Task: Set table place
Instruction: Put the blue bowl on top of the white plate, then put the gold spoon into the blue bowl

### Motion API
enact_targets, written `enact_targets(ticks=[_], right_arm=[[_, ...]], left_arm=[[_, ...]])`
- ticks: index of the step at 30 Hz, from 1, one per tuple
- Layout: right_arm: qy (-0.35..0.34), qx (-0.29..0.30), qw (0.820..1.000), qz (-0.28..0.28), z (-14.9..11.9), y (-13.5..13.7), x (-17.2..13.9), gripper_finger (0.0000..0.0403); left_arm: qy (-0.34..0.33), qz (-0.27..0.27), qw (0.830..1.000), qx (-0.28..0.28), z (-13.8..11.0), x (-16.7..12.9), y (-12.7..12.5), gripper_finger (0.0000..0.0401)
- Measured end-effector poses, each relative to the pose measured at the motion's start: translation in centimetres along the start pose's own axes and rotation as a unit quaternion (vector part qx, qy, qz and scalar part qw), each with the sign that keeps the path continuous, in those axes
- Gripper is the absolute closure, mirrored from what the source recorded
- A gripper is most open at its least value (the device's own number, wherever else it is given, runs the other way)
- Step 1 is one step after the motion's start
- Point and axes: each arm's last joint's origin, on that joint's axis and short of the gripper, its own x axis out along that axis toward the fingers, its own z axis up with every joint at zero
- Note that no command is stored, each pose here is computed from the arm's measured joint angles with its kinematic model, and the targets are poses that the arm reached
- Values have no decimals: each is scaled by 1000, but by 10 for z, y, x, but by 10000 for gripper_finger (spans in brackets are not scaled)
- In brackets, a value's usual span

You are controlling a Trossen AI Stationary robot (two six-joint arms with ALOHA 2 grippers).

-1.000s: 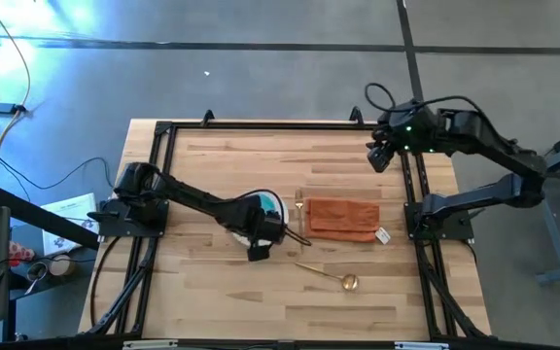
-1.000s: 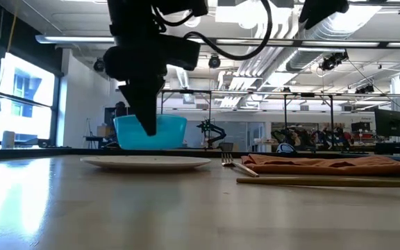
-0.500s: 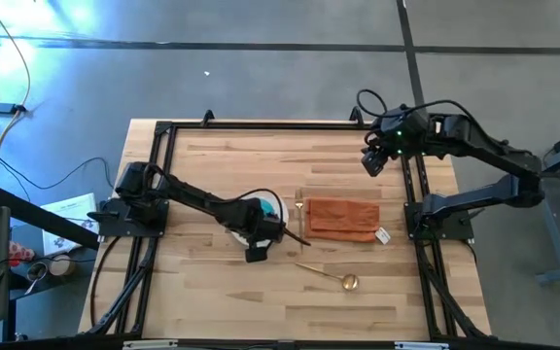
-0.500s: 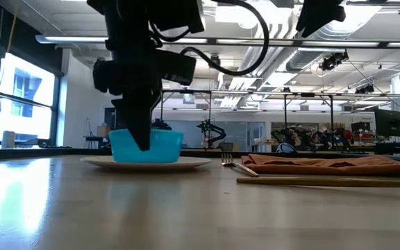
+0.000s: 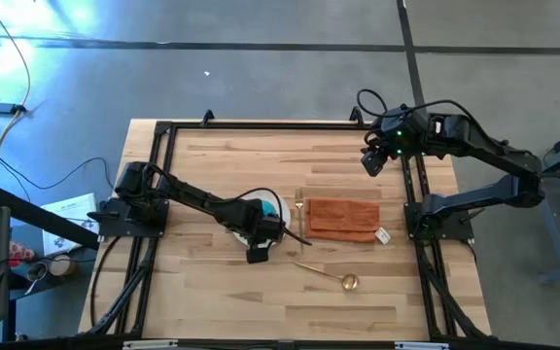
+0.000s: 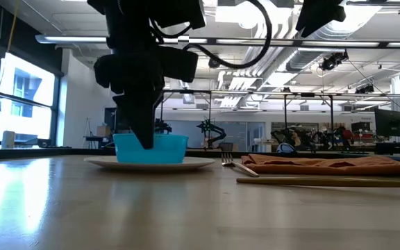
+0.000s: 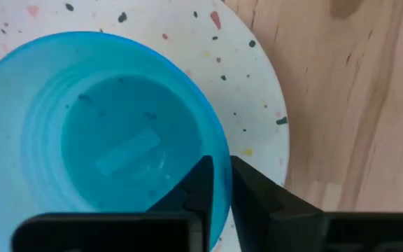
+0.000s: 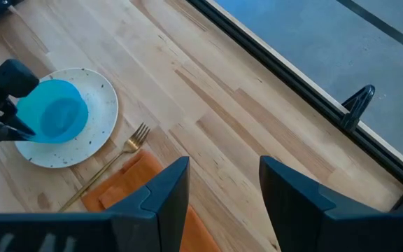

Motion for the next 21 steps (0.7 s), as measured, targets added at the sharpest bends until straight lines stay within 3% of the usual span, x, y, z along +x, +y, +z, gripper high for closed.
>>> enact_targets(ticks=[13, 21], right_arm=[[19, 11, 1000, -7, -4, -1, 0, 237], [49, 8, 999, -10, -12, 3, -2, 237]], left_arm=[[-79, -13, 997, -23, 12, -50, 4, 252], [-150, -14, 985, 82, 40, -73, -1, 234]])
